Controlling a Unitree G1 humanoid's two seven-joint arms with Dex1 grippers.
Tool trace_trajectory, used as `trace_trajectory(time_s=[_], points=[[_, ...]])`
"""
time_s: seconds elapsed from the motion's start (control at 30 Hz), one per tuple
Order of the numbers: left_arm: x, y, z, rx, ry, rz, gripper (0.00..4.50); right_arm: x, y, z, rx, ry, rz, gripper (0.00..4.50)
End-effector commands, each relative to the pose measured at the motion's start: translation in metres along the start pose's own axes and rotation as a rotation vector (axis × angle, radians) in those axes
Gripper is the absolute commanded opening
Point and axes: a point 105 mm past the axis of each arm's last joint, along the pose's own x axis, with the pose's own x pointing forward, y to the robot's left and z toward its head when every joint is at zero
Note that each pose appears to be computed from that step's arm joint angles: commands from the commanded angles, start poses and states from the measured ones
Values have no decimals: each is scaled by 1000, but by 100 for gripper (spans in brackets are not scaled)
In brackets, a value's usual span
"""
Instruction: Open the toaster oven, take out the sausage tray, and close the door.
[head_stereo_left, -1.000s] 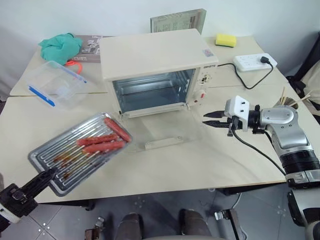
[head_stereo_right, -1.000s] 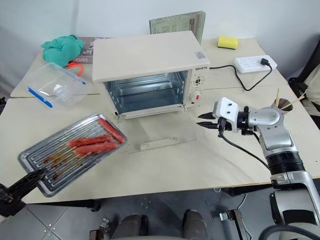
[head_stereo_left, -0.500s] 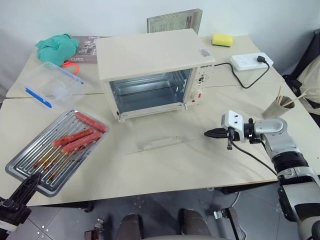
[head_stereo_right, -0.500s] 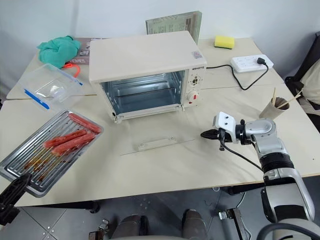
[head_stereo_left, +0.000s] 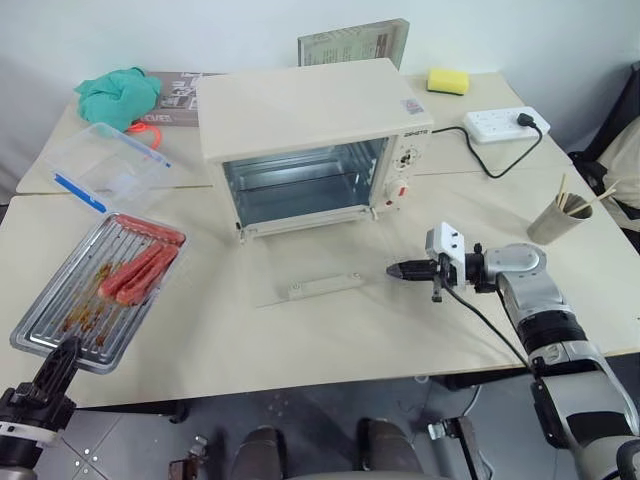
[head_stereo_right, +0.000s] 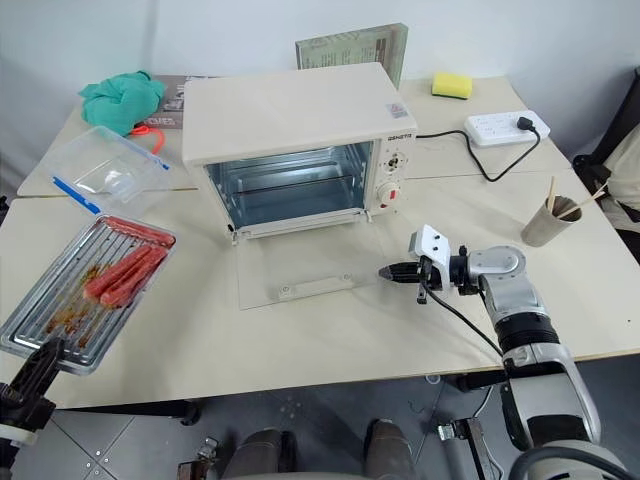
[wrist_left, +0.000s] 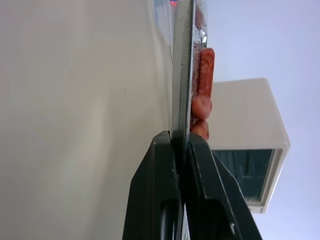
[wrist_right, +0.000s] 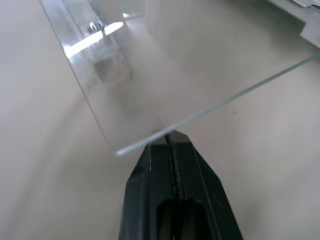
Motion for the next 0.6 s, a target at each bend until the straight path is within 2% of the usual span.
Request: trace_trajectory(time_s=[0.03, 0.33, 0.6], points=[[7, -6, 0, -9, -22, -25, 0, -5, -3, 26, -1, -105, -13, 2], [20, -8, -6, -34, -26, -32, 0, -15, -25, 67, 45, -250, -124, 2], [28, -10, -13, -51, -24, -29, 0, -10, -53, 122, -4, -408, -214, 2]])
